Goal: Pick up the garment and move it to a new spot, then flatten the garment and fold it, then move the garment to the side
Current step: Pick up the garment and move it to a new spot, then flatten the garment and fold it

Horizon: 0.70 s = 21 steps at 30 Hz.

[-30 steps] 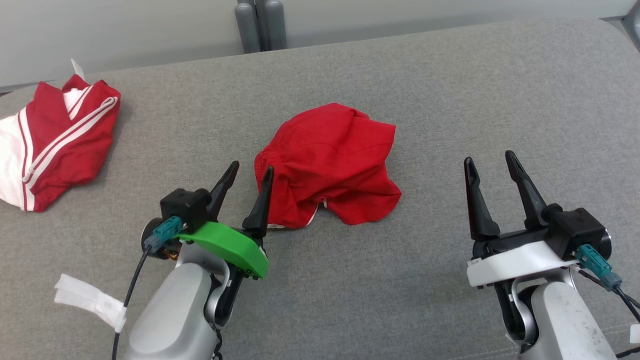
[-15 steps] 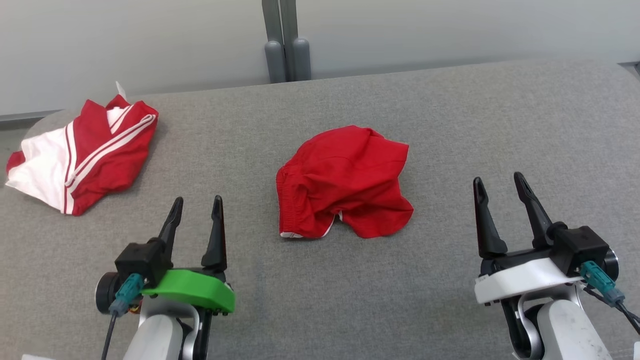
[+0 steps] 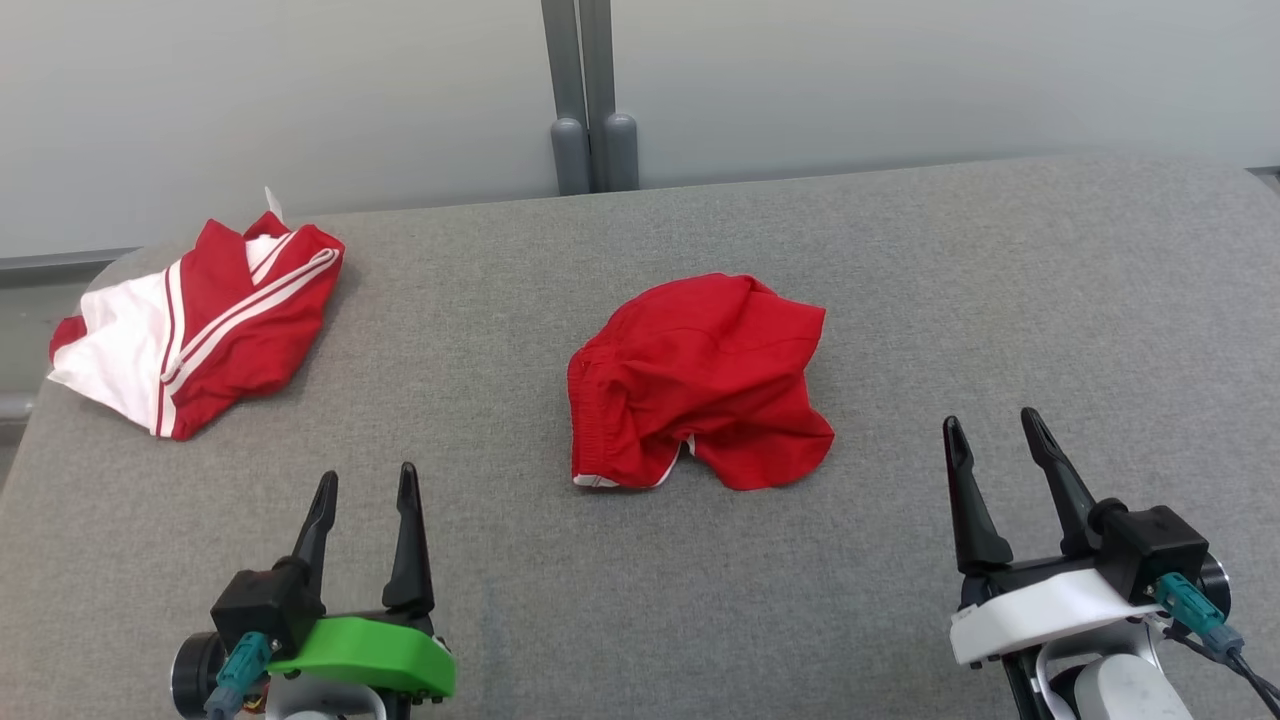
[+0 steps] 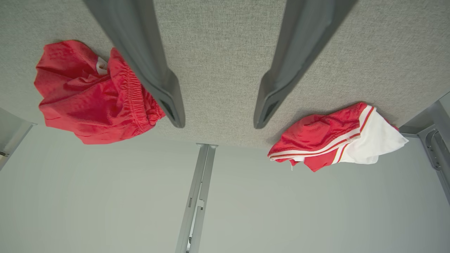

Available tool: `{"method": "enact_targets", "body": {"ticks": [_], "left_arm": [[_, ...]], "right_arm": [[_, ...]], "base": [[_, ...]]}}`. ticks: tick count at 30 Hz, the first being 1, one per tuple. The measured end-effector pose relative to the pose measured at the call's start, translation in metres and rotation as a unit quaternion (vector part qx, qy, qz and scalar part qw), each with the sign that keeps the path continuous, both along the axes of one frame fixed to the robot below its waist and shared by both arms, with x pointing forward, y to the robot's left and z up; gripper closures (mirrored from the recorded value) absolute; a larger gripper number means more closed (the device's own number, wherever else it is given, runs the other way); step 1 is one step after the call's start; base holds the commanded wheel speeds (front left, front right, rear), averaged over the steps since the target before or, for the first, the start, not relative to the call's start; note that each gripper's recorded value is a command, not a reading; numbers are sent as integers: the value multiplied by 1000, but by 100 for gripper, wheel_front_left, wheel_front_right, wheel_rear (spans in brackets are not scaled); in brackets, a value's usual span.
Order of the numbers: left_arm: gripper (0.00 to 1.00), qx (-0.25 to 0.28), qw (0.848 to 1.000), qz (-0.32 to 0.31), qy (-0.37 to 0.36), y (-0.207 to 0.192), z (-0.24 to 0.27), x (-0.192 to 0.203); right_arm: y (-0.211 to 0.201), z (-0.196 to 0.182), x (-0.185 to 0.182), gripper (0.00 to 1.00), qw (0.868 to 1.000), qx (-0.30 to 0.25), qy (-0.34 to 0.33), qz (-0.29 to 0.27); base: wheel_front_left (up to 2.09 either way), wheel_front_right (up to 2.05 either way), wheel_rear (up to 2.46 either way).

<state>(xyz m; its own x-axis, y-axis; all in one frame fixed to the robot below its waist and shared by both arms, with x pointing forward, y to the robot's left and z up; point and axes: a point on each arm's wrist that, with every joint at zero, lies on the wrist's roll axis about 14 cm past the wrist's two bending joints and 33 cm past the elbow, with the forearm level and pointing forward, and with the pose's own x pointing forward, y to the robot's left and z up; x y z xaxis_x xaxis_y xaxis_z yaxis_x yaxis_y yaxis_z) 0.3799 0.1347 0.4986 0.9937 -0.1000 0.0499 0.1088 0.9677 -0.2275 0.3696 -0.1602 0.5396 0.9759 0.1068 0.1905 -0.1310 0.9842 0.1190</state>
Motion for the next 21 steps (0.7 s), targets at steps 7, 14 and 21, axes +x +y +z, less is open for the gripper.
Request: {"method": "enact_targets", "body": {"ticks": [7,14,21], "left_arm": [[0,-2,1000,5,6,2,-4,-3],[0,-3,1000,5,11,2,-8,-4],[0,-3,1000,7,15,4,-11,-4]], "right_arm": [[0,-4,-2,0,1000,4,7,0],[0,-6,-1,0,1000,4,10,0],[1,-7,1,0,1000,4,11,1]], "base": [[0,0,0],[0,0,0],[0,0,0]]}}
